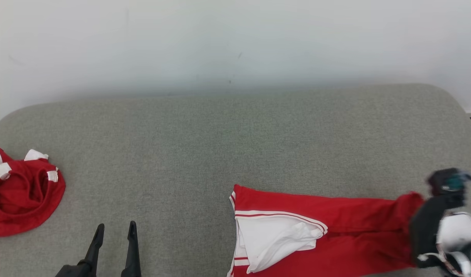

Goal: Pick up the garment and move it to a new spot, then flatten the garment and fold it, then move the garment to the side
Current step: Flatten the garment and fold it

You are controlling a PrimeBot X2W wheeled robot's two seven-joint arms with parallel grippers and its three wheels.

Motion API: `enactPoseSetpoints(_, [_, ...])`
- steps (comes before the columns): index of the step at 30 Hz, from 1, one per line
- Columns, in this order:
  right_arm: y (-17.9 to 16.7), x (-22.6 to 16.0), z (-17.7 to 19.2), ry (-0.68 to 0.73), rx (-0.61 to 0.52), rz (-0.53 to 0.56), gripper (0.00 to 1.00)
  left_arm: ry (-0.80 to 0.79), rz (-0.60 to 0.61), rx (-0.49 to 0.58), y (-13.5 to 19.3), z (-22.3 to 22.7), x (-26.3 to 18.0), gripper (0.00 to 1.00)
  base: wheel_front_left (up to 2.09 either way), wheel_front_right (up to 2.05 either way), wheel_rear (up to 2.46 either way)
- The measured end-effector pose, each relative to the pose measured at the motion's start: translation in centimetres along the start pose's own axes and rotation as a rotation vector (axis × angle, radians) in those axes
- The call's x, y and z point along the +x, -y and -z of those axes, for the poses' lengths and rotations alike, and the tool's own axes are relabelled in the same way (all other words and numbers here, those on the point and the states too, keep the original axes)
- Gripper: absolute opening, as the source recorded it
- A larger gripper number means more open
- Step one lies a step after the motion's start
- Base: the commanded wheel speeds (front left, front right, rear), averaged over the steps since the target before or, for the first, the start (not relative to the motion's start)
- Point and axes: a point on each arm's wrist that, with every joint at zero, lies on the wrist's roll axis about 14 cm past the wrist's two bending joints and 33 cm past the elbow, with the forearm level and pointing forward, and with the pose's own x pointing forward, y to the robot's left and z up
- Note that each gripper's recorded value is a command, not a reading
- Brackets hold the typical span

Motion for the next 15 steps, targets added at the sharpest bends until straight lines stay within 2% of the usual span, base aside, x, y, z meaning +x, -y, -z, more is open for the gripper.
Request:
enactPoseSetpoints(7, [-8.1,-2.2,-4.2,0.131,-0.132,-0.228,0.00,0.014,0.008,-0.004,0.3,-0.4,-0.2,1.00,0.00,0.00,0.00])
enactPoseSetpoints(15, [-17.1,-1.6,-6.0,0.134,-0.256,-0.439,0.00,0.001,0.005,-0.009,0.2,0.0,-0.3,1.00,0.00,0.00,0.00])
